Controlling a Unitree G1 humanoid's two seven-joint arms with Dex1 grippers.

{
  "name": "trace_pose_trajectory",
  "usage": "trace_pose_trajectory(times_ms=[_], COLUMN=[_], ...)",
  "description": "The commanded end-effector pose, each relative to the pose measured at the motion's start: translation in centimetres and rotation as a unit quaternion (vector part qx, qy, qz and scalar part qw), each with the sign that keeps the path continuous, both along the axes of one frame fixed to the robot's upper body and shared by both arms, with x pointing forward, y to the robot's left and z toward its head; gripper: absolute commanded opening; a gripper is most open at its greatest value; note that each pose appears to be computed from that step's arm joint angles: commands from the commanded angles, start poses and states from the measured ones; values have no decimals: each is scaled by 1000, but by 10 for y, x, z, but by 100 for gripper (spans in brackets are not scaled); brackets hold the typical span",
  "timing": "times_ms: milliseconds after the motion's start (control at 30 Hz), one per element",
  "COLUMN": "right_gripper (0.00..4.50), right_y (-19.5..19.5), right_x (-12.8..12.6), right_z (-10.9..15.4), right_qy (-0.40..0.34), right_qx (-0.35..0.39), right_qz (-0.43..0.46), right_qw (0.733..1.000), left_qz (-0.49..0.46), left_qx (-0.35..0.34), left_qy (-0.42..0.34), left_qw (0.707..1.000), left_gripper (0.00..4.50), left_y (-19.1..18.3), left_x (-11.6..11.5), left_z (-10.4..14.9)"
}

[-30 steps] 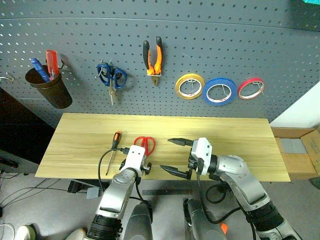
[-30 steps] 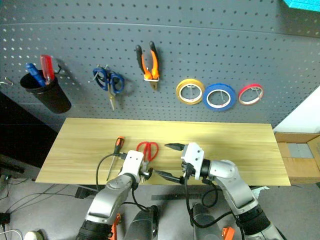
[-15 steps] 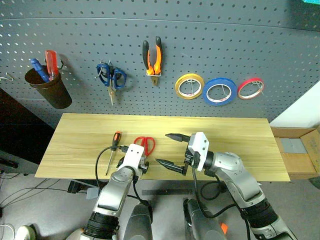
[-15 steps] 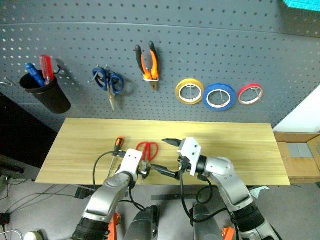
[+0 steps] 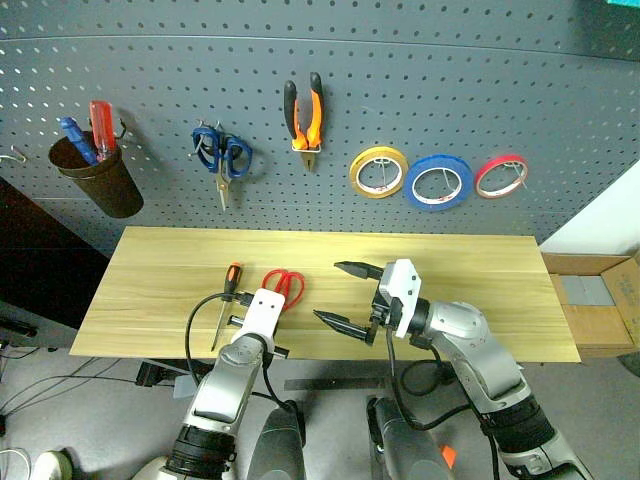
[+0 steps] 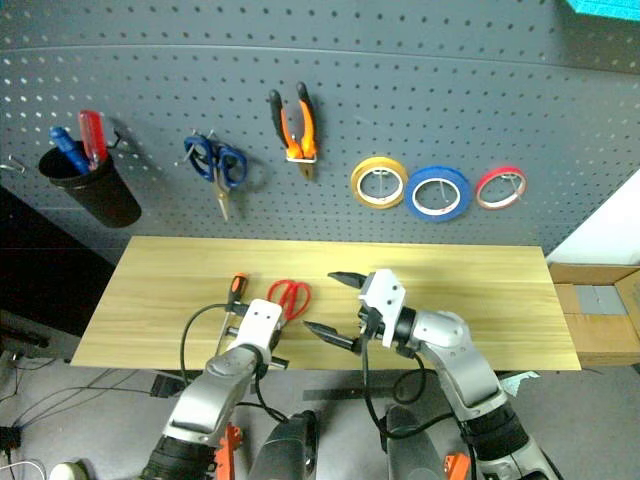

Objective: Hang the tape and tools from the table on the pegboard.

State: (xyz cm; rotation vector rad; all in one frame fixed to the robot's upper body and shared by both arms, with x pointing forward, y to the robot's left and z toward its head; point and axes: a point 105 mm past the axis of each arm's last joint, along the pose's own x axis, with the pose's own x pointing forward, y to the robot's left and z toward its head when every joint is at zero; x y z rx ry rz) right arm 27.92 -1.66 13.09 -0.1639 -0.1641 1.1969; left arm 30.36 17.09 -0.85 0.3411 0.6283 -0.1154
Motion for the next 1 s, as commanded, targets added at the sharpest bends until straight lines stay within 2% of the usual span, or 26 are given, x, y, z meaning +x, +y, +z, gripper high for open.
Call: trace_pose_trajectory(times_ms=[33,267,367,467,700,833,1000], right_gripper=[450,450,450,450,450,450,450], right_y=[1,2,-1,-2,-8,-4,5], right_x=[-1,0,-1,-3,-6,-3,-1], right_z=[9,11,17,30,67,91,124], right_qy=[-12,-19,-26,-24,-27,-39,-73], right_qx=[17,20,29,60,151,192,244], right_qz=[6,14,11,12,-8,-9,-3], right_qw=[1000,1000,999,998,988,981,967], left_qz=[19,14,-27,-53,-92,-83,-39], left_qx=[8,-28,-42,5,47,86,132], left_qy=[40,-8,-73,-151,-285,-374,-462], left_qw=[999,999,996,987,953,920,876], left_gripper=[22,22,22,22,22,22,22], left_y=[12,8,3,9,11,15,29], left_x=[-15,-10,-11,-14,-39,-54,-52], left_z=[-18,-3,22,49,108,140,177])
